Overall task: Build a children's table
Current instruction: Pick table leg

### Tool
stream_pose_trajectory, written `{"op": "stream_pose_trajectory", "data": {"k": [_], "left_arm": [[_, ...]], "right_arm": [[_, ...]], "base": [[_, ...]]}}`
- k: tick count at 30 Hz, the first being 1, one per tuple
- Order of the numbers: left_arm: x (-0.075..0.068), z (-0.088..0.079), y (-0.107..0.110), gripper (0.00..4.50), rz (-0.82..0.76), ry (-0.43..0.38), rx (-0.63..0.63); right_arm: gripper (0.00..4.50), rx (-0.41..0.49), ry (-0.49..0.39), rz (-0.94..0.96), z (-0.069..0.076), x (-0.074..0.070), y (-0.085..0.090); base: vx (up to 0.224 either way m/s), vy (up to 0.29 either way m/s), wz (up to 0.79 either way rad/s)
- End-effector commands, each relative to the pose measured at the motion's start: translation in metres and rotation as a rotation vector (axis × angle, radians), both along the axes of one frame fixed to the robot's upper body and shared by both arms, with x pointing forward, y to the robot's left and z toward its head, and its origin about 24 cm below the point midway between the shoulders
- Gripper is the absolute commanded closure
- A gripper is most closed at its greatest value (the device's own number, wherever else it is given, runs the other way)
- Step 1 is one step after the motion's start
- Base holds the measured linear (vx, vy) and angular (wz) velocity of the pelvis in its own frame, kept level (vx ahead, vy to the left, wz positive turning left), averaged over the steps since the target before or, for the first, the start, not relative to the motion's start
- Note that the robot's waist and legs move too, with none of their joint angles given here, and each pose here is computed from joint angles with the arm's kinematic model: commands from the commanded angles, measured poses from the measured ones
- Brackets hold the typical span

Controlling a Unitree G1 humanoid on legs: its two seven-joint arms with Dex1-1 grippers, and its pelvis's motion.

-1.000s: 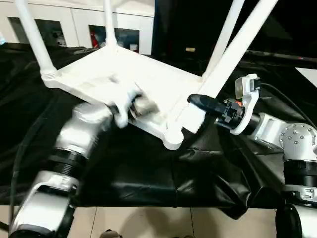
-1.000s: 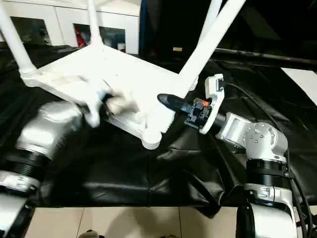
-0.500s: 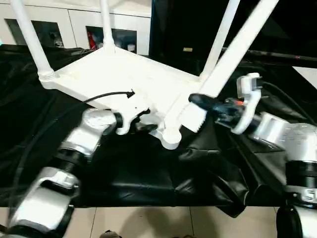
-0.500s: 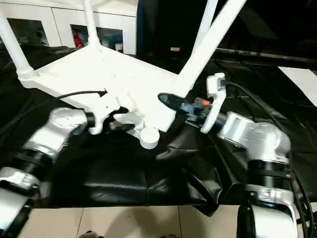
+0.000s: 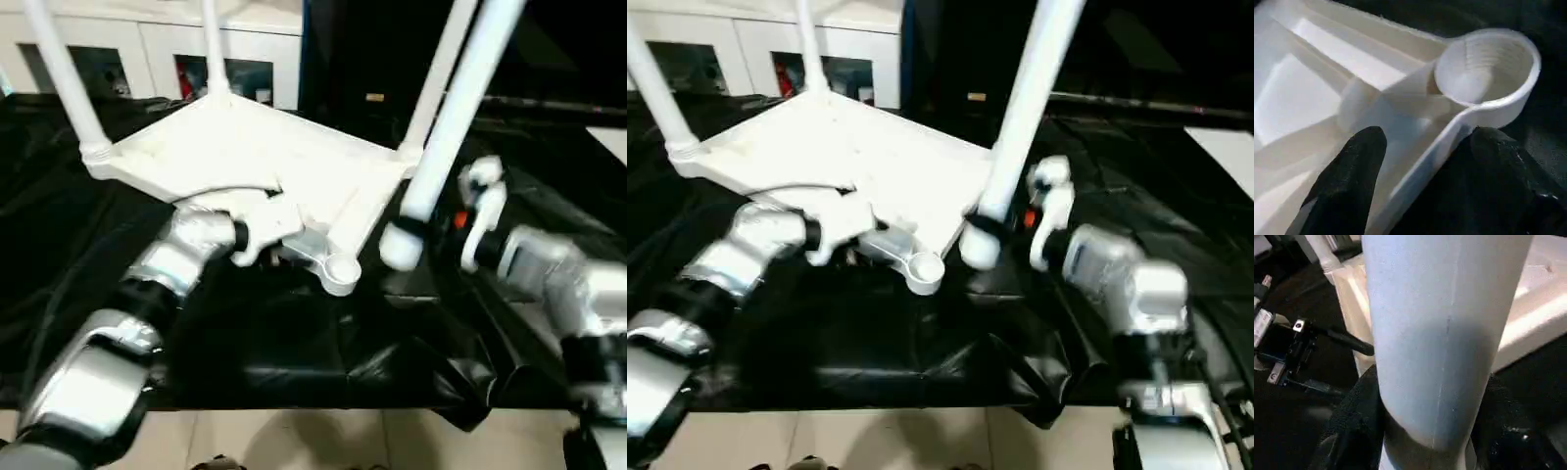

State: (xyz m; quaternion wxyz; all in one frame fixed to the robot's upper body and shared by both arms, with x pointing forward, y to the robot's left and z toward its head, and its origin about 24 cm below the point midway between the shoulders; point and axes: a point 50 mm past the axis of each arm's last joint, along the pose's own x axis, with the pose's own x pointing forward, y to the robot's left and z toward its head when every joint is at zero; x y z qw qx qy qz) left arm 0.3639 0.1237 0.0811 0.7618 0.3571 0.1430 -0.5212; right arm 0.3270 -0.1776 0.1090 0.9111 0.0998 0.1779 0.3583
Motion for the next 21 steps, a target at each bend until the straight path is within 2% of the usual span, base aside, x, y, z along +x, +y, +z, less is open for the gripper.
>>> {"op": "stream_pose_trajectory", "data": {"k": [1,4,8,9,10,13,17,21], "left_arm": [[0.005,0.001,-0.002,1.25,-0.012,-0.032,0.073],[0.007,-0.001,-0.002,1.25,-0.011,-0.042,0.113],[0.007,-0.003,-0.003,1.25,-0.019,-0.013,0.121],[0.007,-0.004,-0.003,1.52,-0.030,0.001,0.131],[0.006,-0.005,-0.003,1.59,-0.044,0.015,0.146],[0.003,-0.007,0.000,1.72,-0.093,0.123,0.200],[0.001,-0.006,0.003,2.06,-0.112,0.214,0.200],[-0.004,0.003,0.006,2.44,-0.208,0.319,0.206]], "right_arm": [[2.60,-0.032,-0.057,0.000,0.006,0.000,0.000],[2.60,-0.041,-0.063,0.006,0.004,0.000,0.001],[2.60,-0.057,-0.066,0.020,0.001,-0.002,0.003],[2.60,-0.060,-0.066,0.024,0.001,-0.003,0.004],[2.60,-0.063,-0.066,0.026,0.000,-0.003,0.004],[2.60,-0.079,-0.070,0.042,-0.002,-0.003,0.006],[2.60,-0.085,-0.075,0.045,-0.002,-0.003,0.006],[2.60,-0.095,-0.082,0.047,-0.003,-0.002,0.006]], "base": [[0.000,0.000,0.00],[0.000,0.000,0.00],[0.000,0.000,0.00],[0.000,0.000,0.00],[0.000,0.000,0.00],[0.000,0.000,0.00],[0.000,0.000,0.00],[0.000,0.000,0.00]]}}
